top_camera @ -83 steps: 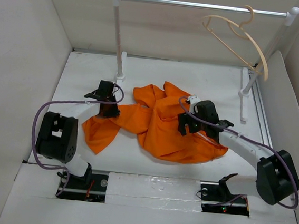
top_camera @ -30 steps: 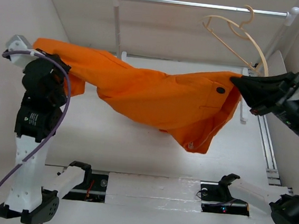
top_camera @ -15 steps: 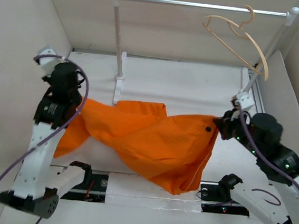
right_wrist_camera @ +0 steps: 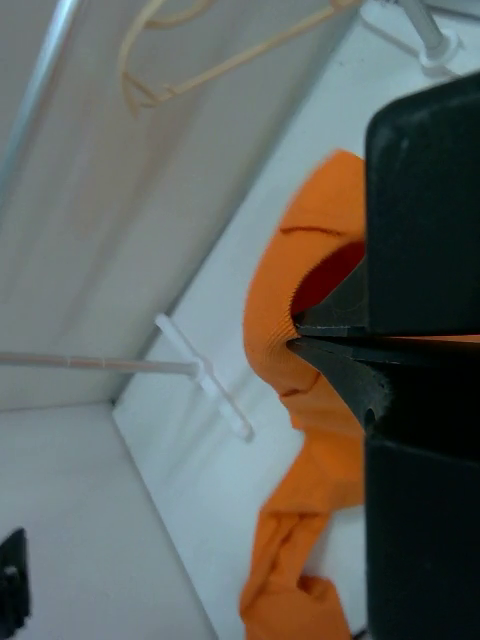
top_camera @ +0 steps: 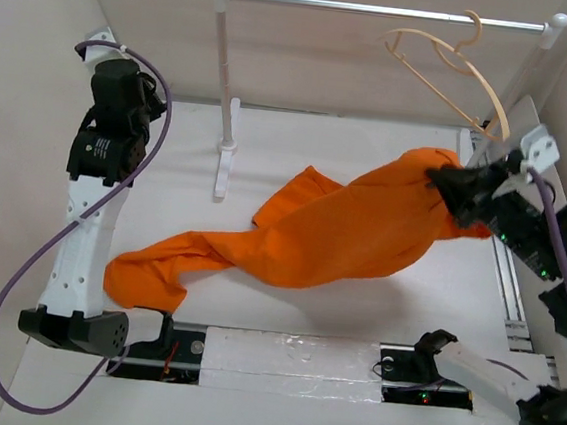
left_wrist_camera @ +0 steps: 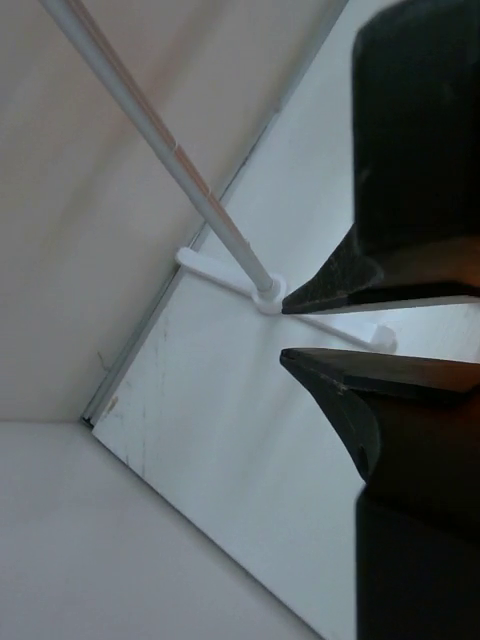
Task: Place the trousers on the hanger
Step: Fold the trousers
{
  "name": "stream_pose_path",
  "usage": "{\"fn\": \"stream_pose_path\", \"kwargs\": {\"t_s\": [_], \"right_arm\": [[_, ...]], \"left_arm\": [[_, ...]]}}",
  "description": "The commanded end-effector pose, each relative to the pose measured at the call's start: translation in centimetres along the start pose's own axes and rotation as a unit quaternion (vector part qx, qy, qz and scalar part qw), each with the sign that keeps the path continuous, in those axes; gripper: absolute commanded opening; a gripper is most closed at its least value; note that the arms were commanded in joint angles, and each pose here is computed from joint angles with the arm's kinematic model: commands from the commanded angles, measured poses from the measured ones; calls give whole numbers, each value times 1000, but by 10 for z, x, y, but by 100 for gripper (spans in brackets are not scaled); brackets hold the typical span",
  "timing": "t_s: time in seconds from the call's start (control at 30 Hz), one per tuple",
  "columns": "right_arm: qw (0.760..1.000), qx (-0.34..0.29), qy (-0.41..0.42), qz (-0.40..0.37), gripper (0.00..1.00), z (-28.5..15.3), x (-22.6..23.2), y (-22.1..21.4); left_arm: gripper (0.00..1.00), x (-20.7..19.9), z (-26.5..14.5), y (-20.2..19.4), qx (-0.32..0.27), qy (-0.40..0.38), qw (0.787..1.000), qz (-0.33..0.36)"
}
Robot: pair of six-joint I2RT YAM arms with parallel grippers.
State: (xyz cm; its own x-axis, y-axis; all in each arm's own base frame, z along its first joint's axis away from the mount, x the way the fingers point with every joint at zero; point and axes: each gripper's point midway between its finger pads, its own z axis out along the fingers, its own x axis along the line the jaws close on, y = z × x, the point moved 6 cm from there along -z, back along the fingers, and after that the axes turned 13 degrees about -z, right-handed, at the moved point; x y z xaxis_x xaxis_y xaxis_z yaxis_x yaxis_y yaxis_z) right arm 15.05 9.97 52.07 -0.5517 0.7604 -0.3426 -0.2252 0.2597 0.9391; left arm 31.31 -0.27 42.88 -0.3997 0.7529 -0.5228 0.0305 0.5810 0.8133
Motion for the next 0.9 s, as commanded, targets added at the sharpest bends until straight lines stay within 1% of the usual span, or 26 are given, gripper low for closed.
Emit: {"fn": "stream_pose_path", "kwargs": {"t_s": [0.0, 0.03, 0.07, 0.1, 0.13, 0.17, 0.2, 0.23, 0.3, 0.33, 0.37, 0.4, 0.43, 0.5, 0.53, 0.6, 0.63, 0.67, 0.7, 0.77, 0.8, 0.83, 0.87], "right_arm": [[996, 39, 68, 42, 0, -26, 35, -47], [987, 116, 88, 61, 0, -17, 55, -102], [978, 170, 92, 82, 0, -27, 65, -130], [974, 192, 85, 89, 0, -37, 69, -145], [952, 277, 54, 117, 0, -52, 76, -182], [952, 278, 54, 117, 0, -52, 76, -182], [949, 292, 17, 115, 0, -61, 70, -188], [945, 303, 3, 124, 0, -66, 69, -191], [937, 328, -40, 116, 0, -79, 62, -197], [935, 333, -50, 112, 0, -82, 59, -198], [936, 331, -61, 106, 0, -82, 56, -196], [935, 332, -72, 99, 0, -82, 53, -197], [936, 332, -74, 93, 0, -79, 51, -197], [938, 325, -79, 89, 0, -73, 48, -194], [941, 317, -80, 89, 0, -69, 47, -191], [945, 304, -87, 88, 0, -67, 44, -188], [945, 301, -90, 87, 0, -67, 44, -187], [947, 295, -94, 88, 0, -68, 43, -186], [947, 295, -95, 87, 0, -68, 42, -185], [951, 281, -94, 89, 0, -68, 42, -182], [952, 277, -94, 90, 0, -68, 42, -181], [953, 272, -97, 90, 0, -67, 41, -180], [953, 271, -98, 90, 0, -67, 41, -180]], "left_arm": [[19, 9, 15, -37, 80, 2, 996, 42], [25, 10, 22, -55, 117, -10, 992, 51], [33, 14, 26, -69, 141, -12, 988, 59], [39, 17, 30, -97, 176, -18, 982, 71], [49, 13, 35, -139, 235, -29, 967, 92], [49, 13, 35, -140, 235, -28, 967, 88], [50, 3, 29, -170, 270, -50, 956, 104], [53, -2, 30, -195, 303, -61, 944, 111], [64, -17, 26, -229, 336, -83, 931, 115], [68, -25, 23, -258, 369, -91, 916, 130], [74, -29, 25, -272, 380, -90, 911, 135], [75, -38, 25, -281, 395, -107, 903, 128], [76, -35, 35, -301, 408, -89, 898, 140], [81, -35, 45, -317, 413, -79, 895, 150], [82, -24, 57, -333, 413, -50, 893, 171], [82, -20, 63, -349, 435, -43, 880, 185], [82, -18, 63, -364, 467, -57, 862, 189], [80, -19, 61, -372, 475, -63, 856, 193], [79, -18, 63, -376, 475, -62, 856, 195], [71, -11, 65, -390, 483, -51, 849, 208], [67, -8, 65, -394, 489, -49, 846, 208], [55, -3, 65, -405, 506, -51, 836, 207], [40, -3, 65, -405, 506, -52, 836, 208]]}}
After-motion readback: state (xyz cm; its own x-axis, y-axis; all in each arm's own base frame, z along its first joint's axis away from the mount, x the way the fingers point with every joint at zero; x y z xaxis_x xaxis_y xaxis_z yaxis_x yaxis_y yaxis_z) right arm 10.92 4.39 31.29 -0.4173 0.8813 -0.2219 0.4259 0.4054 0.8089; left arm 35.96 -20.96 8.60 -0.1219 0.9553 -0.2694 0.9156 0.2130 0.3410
